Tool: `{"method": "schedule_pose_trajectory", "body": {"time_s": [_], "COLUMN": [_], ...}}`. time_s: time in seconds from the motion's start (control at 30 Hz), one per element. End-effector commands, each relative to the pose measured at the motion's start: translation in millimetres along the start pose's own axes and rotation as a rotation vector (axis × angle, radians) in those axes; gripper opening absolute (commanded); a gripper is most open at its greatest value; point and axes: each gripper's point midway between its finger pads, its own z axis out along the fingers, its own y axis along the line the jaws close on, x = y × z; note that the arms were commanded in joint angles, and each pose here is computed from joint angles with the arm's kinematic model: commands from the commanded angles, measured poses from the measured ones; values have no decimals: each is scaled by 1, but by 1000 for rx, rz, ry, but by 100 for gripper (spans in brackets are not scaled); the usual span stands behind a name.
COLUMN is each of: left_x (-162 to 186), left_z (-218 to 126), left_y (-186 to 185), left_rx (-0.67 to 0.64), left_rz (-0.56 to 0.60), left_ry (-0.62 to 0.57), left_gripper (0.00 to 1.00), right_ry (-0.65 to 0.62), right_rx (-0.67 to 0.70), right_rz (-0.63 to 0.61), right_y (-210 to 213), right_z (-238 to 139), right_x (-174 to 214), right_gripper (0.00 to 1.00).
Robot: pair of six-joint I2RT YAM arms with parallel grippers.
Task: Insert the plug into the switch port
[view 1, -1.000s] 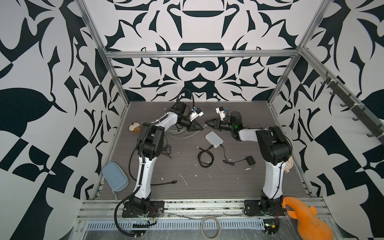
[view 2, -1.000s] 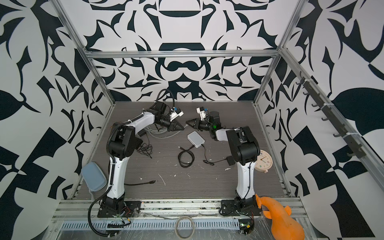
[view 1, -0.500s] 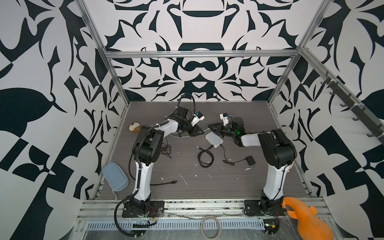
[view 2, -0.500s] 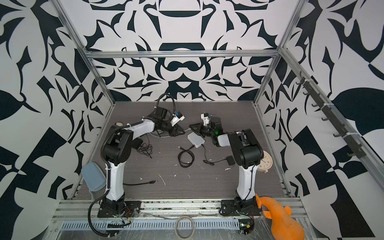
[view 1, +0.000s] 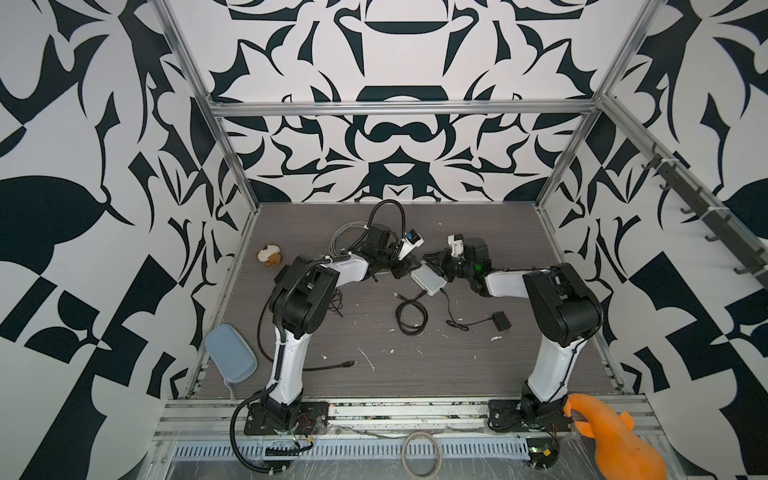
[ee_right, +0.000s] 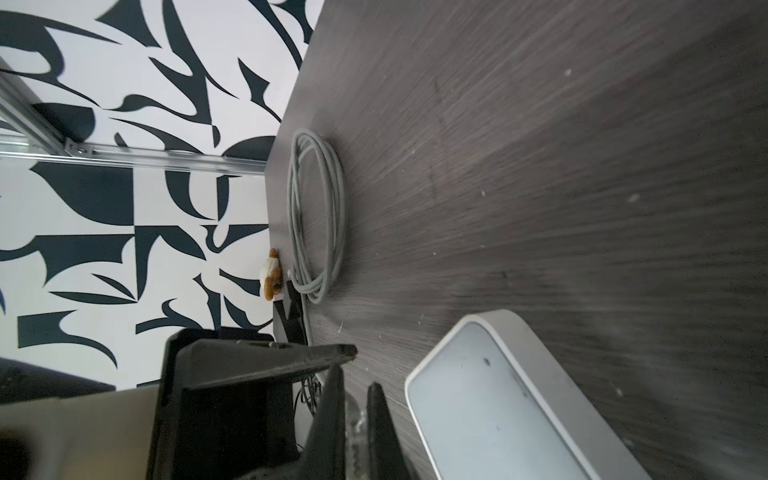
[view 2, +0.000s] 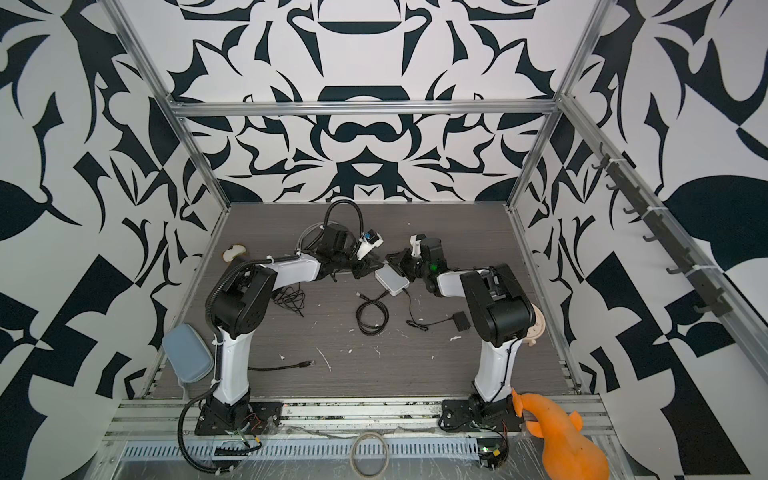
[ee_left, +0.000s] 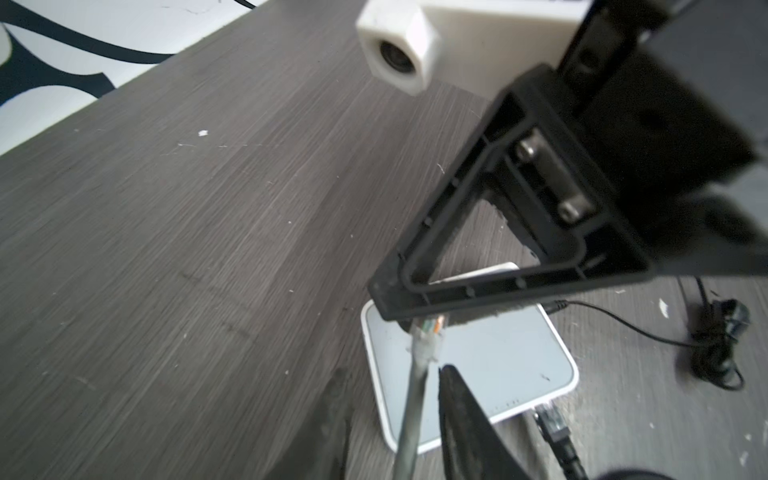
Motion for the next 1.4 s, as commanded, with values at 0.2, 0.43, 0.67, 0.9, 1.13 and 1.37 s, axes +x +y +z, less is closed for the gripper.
{"method": "schedule_pose_trajectory", "body": {"time_s": [0.2, 0.43, 0.67, 0.9, 1.13, 1.37], "left_x": [-10, 2, 5, 8, 13, 16], "left_z": [-3, -2, 2, 4, 6, 5], "left_y": [-7, -19, -13, -9, -11, -10], "left_rx": [38, 115, 88, 74, 77, 63], "left_rz": [35, 22, 23, 22, 21, 18], "left_ry": [-19, 44, 55, 79, 123, 133], "left_gripper": [28, 32, 29, 28, 27, 26], "right_ry": [-35, -43, -31, -30, -32, -35], "right_rx": [-20, -44, -45, -58, -64, -73], "right_rz": [-7, 5, 0, -6, -6, -13], "right_y": [15, 16, 18, 22, 24, 29], "right_z": [-8, -5, -4, -5, -6, -9], "right_x": [-3, -5, -1, 0, 1, 1], "right_gripper": [6, 5, 5, 6, 6, 6]}}
